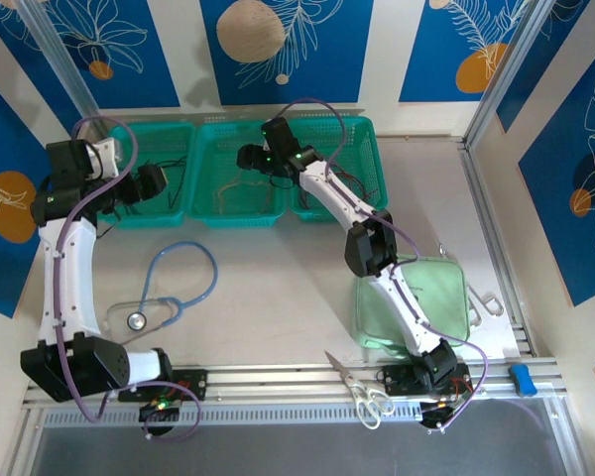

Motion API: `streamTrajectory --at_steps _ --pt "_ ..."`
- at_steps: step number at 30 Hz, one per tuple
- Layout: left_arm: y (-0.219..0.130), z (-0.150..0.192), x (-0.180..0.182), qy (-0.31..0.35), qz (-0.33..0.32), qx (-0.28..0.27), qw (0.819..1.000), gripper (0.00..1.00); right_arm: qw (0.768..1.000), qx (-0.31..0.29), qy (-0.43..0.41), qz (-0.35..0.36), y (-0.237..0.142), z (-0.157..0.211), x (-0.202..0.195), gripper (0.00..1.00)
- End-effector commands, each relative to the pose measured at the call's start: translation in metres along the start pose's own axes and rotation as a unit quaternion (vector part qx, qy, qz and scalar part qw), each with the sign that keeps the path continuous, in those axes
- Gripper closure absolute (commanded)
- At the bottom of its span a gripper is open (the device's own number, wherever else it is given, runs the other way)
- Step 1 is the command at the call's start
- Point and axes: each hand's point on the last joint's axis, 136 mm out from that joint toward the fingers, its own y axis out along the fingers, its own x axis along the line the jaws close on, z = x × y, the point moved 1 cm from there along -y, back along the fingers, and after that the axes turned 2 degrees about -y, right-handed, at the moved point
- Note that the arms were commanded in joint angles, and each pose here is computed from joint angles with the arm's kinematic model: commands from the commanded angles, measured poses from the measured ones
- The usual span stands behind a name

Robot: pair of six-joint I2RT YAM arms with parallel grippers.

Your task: Untangle the cables

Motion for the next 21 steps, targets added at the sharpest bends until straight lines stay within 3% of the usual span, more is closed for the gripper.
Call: streamTrajectory --at_steps 1,13,17,21 --pt "-0.007 0.008 -0.008 -0.007 0.025 -0.006 1.000 0.01 0.997 -0.056 -0.048 -0.003 -0.065 -0.042 0.041 0.13" --pt "0.000 0.066 -0.023 -0.004 0.084 -0.038 0.996 0.01 0.974 -0.115 -0.193 0.029 -0.210 -0.048 0.090 0.01" --pt "0.008 0.077 -0.016 -0.021 0.073 -0.063 0.995 0.01 0.966 -0.146 -0.209 0.036 -0.270 -0.032 0.068 0.01" --pt "0.021 0.085 -0.001 -0.040 0.041 -0.083 0.995 0.01 0.969 -0.147 -0.179 0.082 -0.316 -0.002 -0.002 0.01"
